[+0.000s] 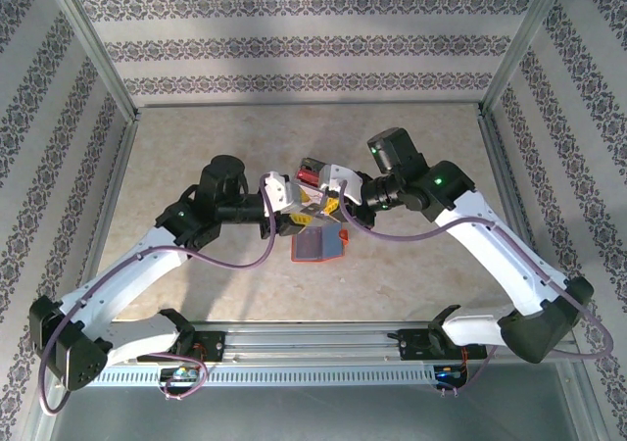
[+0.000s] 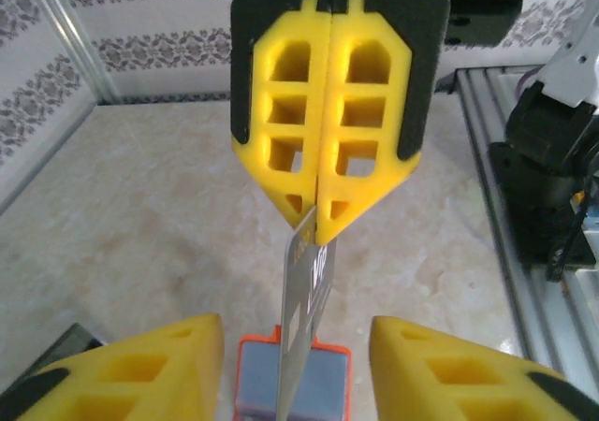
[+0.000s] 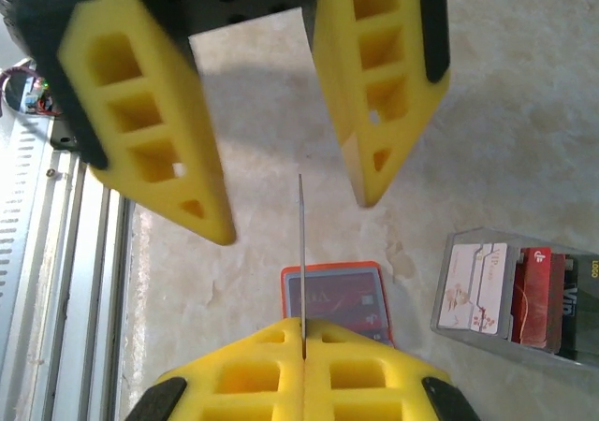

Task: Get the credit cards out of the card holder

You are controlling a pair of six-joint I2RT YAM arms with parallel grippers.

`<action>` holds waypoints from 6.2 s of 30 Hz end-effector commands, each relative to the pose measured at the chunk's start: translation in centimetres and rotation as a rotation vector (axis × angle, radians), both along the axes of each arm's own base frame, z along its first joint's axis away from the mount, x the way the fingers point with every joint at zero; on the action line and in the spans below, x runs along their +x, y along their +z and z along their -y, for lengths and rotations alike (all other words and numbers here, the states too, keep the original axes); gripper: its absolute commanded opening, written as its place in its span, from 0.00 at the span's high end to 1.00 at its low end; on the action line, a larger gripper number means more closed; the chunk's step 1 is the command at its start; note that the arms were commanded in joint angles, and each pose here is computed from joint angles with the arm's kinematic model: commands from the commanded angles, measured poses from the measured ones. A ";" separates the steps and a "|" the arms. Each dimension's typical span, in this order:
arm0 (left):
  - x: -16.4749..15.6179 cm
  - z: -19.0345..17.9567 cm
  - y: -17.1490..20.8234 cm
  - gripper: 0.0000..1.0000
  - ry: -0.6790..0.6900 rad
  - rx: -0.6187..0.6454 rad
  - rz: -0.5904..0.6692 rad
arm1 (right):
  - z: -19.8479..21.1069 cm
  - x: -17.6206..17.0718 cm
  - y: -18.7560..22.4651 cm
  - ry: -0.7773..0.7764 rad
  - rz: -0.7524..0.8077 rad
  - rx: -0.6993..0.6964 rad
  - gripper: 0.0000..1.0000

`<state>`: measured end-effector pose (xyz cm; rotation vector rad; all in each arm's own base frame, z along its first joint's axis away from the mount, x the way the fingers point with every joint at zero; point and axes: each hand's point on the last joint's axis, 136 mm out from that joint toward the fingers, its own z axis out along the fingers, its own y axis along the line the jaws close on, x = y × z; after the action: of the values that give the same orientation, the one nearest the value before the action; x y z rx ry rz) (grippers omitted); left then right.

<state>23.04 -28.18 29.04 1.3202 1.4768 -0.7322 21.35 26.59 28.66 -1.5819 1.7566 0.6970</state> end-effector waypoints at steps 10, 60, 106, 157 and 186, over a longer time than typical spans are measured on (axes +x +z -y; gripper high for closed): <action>2.8 -7.8 -0.8 0.07 0.554 -0.098 0.082 | 0.2 7.6 -1.5 -0.173 0.008 -0.152 1.00; 0.6 -12.1 -7.4 0.00 0.764 -0.148 -0.161 | -0.5 26.4 -17.0 -0.309 -0.140 -0.468 1.00; 1.4 -12.5 -7.9 0.00 0.838 -0.148 -0.239 | -0.1 23.2 -6.7 -0.436 -0.125 -0.333 0.71; 2.9 -4.0 -19.8 0.47 0.894 -0.108 -1.166 | 2.1 2.0 -21.1 -0.987 -0.912 0.069 0.83; 4.7 -0.8 -21.7 0.68 0.826 -0.062 -1.261 | 4.7 1.3 -25.9 -1.058 -0.903 -0.057 0.91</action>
<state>26.89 -26.16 6.03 -0.0835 2.7061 -0.9881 22.79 22.35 3.65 -0.0932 2.8331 0.8575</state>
